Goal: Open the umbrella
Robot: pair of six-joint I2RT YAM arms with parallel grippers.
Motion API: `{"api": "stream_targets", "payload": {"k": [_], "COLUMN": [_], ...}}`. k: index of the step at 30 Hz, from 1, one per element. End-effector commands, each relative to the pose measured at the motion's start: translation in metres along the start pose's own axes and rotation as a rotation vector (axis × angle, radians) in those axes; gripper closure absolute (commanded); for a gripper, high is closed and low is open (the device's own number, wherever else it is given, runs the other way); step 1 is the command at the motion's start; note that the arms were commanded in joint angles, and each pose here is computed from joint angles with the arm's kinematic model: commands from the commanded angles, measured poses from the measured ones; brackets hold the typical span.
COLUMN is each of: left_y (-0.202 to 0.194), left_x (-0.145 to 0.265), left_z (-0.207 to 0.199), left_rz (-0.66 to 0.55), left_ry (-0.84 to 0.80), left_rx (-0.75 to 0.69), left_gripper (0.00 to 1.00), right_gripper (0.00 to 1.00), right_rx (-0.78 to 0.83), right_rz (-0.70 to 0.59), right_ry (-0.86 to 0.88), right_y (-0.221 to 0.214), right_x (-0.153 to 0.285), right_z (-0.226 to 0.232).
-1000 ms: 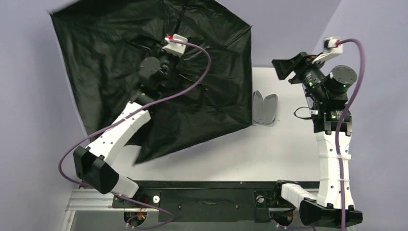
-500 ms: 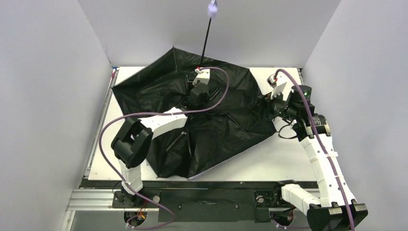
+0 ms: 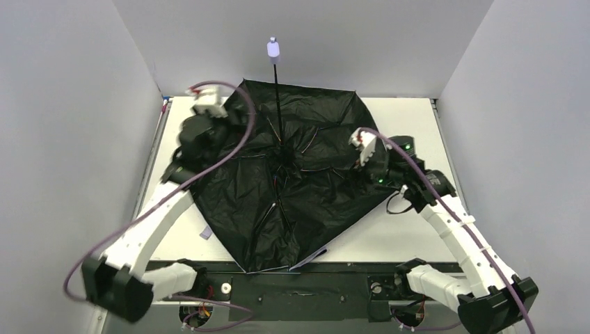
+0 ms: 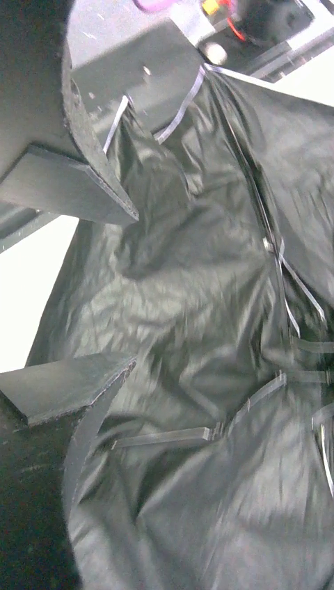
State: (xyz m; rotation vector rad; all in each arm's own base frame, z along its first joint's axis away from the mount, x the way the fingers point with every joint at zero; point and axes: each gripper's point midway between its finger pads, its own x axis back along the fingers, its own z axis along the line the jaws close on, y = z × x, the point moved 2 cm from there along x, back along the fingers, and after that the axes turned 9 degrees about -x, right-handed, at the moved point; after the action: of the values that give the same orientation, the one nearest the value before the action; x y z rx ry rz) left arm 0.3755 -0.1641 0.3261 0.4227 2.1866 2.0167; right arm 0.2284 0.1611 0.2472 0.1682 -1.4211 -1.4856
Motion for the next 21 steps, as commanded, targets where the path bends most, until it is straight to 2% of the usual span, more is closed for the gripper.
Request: {"api": "stream_targets", "payload": {"k": [1,2,3,4,11,16,21], "left_y": [-0.053,-0.076,-0.077,-0.093,-0.127,-0.159,-0.167], "left_x": [0.078,0.091,0.102,0.112,0.129,0.125,0.117], "left_z": [0.003,0.007,0.011,0.015,0.048,0.043,0.041], "left_rz": [0.215,0.301,0.307,0.365,0.447,0.498,0.488], "left_ry": [-0.114,-0.094,-0.084,-0.066,0.059,0.056,0.048], "left_rx": [0.145,0.156,0.163,0.172,0.309,0.409,0.458], "left_gripper": [0.19,0.2,0.2,0.22,0.3,0.33,0.33], "right_gripper": [0.37,0.37,0.38,0.39,0.56,0.61,0.61], "right_rx": [0.03,0.044,0.023,0.033,-0.011,-0.032,-0.042], "right_rz": [-0.012,0.016,0.004,0.033,0.018,0.111,0.134], "right_ry": [0.101,0.132,0.145,0.171,0.25,0.211,0.096], "right_y": [0.0,-0.006,-0.004,-0.011,-0.019,-0.047,-0.057], "right_x": [-0.039,-0.051,-0.059,-0.07,-0.136,-0.179,-0.215], "right_z": [0.036,0.05,0.057,0.072,0.128,0.129,0.111]}}
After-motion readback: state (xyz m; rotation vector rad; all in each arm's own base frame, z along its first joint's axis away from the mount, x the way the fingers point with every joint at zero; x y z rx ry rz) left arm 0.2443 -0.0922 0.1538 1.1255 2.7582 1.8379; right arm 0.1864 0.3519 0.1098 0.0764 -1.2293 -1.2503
